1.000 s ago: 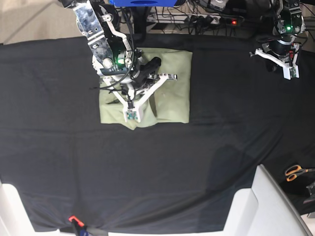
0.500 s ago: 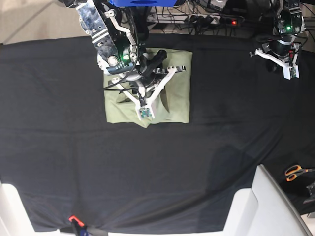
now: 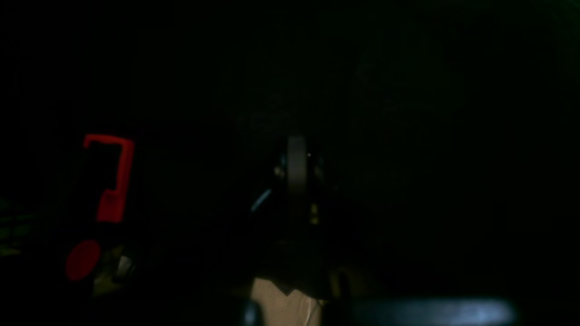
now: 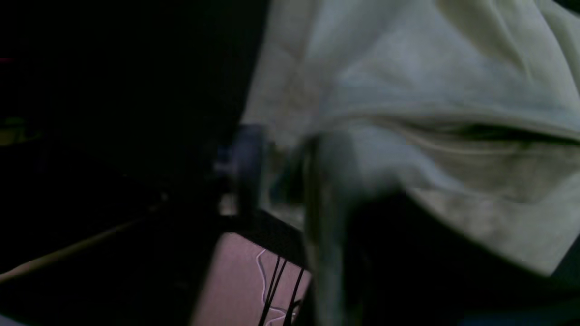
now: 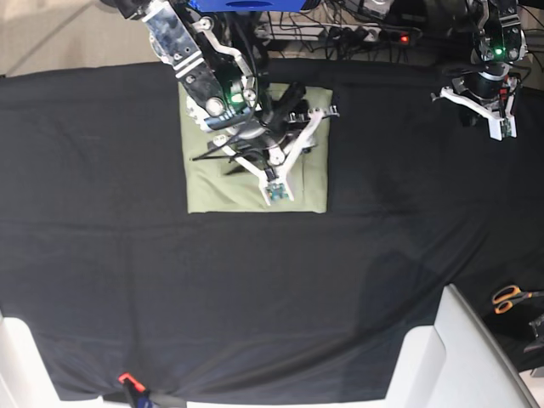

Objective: Fold the T-shirt properly
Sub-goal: 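Fold the grasped end over the folded stack with the right gripper, then press the right gripper down on the folded bundle to flatten it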

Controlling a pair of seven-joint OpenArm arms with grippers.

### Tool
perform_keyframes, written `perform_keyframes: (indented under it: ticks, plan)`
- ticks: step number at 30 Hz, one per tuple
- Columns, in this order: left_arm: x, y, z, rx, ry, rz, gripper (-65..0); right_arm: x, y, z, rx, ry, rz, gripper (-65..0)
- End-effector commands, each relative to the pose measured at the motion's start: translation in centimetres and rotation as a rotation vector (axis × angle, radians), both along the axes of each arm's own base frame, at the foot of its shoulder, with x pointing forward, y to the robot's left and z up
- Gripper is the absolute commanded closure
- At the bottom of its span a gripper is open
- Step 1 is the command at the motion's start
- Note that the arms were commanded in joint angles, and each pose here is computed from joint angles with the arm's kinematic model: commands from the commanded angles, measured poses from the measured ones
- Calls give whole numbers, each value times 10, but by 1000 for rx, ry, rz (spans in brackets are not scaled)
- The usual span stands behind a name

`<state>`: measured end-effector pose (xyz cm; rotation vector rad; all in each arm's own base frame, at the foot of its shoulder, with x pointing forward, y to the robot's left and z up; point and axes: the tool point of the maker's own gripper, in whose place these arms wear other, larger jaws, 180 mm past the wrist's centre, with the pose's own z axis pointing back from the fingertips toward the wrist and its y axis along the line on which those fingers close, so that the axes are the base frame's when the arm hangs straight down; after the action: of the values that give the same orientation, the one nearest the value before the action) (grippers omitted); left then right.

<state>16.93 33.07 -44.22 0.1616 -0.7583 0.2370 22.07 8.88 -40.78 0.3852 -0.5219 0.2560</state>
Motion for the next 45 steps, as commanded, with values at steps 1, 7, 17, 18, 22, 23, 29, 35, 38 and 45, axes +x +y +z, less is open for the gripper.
perform_keyframes:
  ticks: [1,7,17,18,22,23,29,35,38,45]
  plan:
    - [5,7,9,23,-28,-4,0,7,4,10,20,-35,-3,-297]
    - [5,10,11,30,-28,-2,0,9,19,13,52,-29,41,-321]
    - [6,11,12,32,-30,-4,0,2,71,6,133,74,242,-321]
    - [6,11,12,32,-30,-4,0,1,81,13,138,45,281,-321]
    - [5,12,12,33,-29,-1,0,2,110,36,134,-99,420,-321]
    - [5,12,12,33,-29,-1,0,2,111,37,120,-114,445,-321]
    - [2,23,16,49,-33,27,0,7,76,62,127,-218,451,-320]
    - [0,35,22,67,-45,56,0,32,-13,79,139,-235,150,-320]
    - [1,31,22,65,-45,44,0,42,-46,62,105,-195,40,-300]
    - [16,-8,20,16,-59,-52,0,41,-42,6,42,-87,127,0]
